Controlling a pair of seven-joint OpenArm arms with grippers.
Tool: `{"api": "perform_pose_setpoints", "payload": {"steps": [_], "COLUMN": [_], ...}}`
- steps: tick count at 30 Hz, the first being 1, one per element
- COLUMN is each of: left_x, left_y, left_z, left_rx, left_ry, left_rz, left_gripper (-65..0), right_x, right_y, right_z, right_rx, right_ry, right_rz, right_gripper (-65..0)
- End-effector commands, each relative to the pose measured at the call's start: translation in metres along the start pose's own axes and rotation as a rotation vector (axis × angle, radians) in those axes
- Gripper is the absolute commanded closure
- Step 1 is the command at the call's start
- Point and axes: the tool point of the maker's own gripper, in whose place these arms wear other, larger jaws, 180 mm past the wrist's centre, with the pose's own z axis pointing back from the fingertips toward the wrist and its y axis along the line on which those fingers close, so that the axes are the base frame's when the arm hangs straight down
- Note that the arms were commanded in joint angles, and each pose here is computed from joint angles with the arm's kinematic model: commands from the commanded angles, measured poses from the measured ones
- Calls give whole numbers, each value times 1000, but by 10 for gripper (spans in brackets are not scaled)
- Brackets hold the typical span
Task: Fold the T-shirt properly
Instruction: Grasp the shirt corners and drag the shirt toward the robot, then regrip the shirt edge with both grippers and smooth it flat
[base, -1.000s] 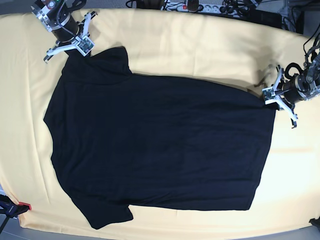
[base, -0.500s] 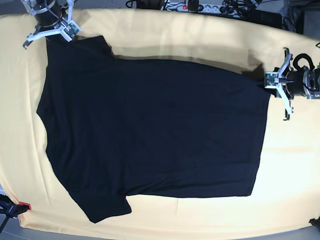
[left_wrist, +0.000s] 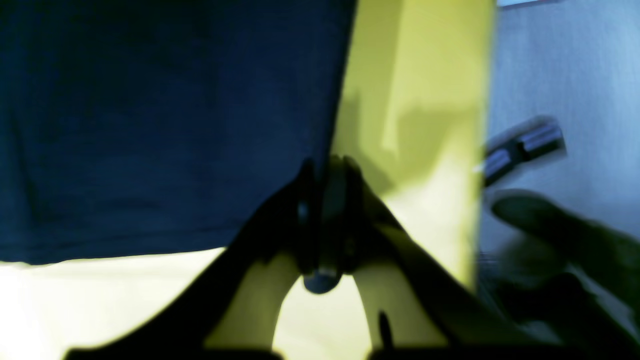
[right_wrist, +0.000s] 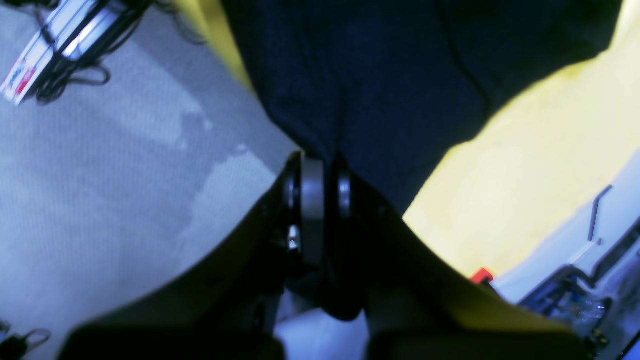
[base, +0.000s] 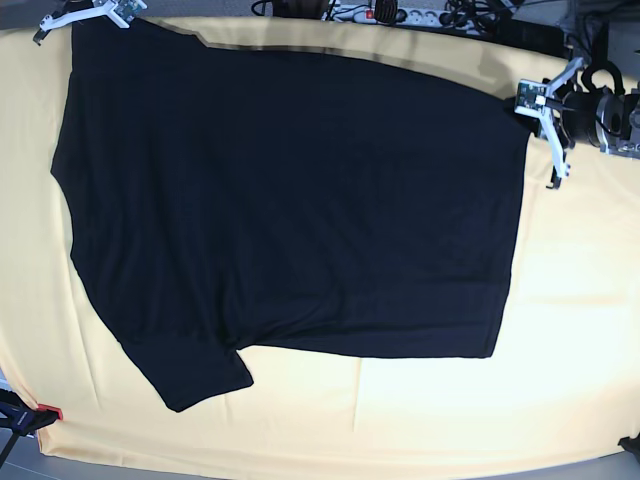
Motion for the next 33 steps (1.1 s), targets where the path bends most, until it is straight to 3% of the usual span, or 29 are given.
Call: {"api": "perform_pose_setpoints", "payload": {"steps": [1,7,12,15,18,23,29,33], "left_x": [3,10,6,1,3,12,11,5], "left_y": [-6,-41,-37,-29,8,72,122,140], "left_z": [5,1,0,-1,-2,12,25,26], "left_rx": [-25,-133,-111,-71,132,499,711,781], "left_ry": [20,89,116,144,146,143,106,82], "left_rz": [-7,12,-27,-89,-119,-142,-63,-16], "left_gripper": [0,0,0,0,0,0,0,0], "right_x": [-4,-4,10,22,43,99,148,152], "right_y": [1,3,0,-24,-60,-108,-126,-142], "right_z": [4,5,6,1,-1,7,17,-1], "right_rx": [3,9,-11,-106,-215,-339,-295,-258], "right_ry": [17,13,-65,-96,-163,-388,-597,-627], "right_rz": [18,18,42,57,78,83,51,-1], "right_gripper": [0,0,0,0,0,0,0,0]}}
